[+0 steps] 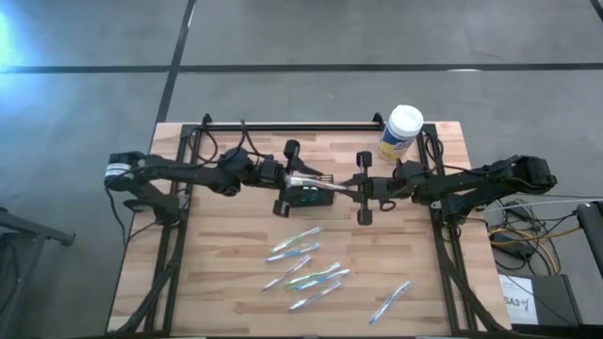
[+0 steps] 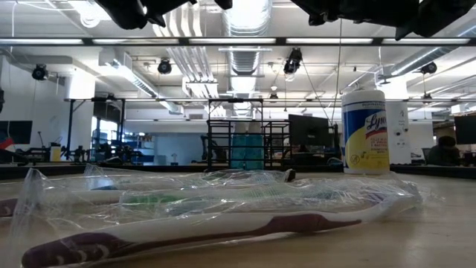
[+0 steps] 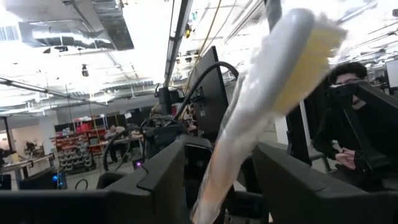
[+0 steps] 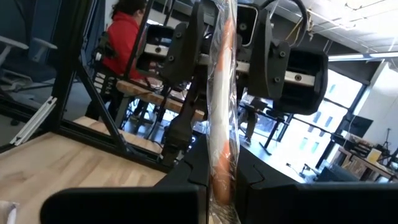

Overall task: Pick & Place toothbrushing station
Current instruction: Put the orange toothbrush in the wire organizer

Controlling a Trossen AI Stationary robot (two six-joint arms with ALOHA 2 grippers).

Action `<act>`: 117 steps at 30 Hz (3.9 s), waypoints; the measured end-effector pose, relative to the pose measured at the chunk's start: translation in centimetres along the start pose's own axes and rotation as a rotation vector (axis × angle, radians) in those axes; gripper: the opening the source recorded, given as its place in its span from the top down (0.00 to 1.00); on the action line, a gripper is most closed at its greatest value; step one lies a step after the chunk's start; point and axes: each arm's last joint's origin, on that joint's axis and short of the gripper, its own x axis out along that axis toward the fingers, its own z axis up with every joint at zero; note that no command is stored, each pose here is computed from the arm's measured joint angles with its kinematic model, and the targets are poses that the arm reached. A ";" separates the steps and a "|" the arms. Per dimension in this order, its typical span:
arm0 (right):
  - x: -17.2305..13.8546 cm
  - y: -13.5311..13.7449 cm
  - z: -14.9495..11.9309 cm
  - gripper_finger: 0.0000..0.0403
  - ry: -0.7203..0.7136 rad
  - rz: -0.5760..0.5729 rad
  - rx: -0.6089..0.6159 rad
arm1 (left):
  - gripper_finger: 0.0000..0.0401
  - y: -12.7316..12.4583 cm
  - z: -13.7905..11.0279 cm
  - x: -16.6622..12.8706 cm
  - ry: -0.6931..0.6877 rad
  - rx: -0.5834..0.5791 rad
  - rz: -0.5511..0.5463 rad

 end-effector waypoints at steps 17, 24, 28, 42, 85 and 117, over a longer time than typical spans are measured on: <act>-0.1 -0.4 -0.3 0.92 0.054 -0.113 0.079 | 0.94 0.1 0.2 0.0 -0.007 0.019 0.013; -1.0 -0.5 -0.1 0.72 0.140 -0.121 0.110 | 0.94 0.2 2.5 -0.8 -0.004 0.031 0.007; -2.5 -0.7 0.7 0.65 0.205 -0.138 0.111 | 0.94 0.1 4.4 -2.1 0.100 0.035 0.013; -9.1 -0.8 2.9 0.84 0.101 -0.109 0.182 | 0.94 -2.1 7.3 -9.7 0.283 0.026 0.097; -15.6 2.2 -3.5 0.98 -0.143 -0.115 0.234 | 0.94 -4.2 3.7 -17.1 0.251 0.006 0.228; -15.5 2.4 -3.9 0.98 -0.105 -0.108 0.206 | 0.94 3.3 -4.2 -9.4 0.704 -0.179 0.229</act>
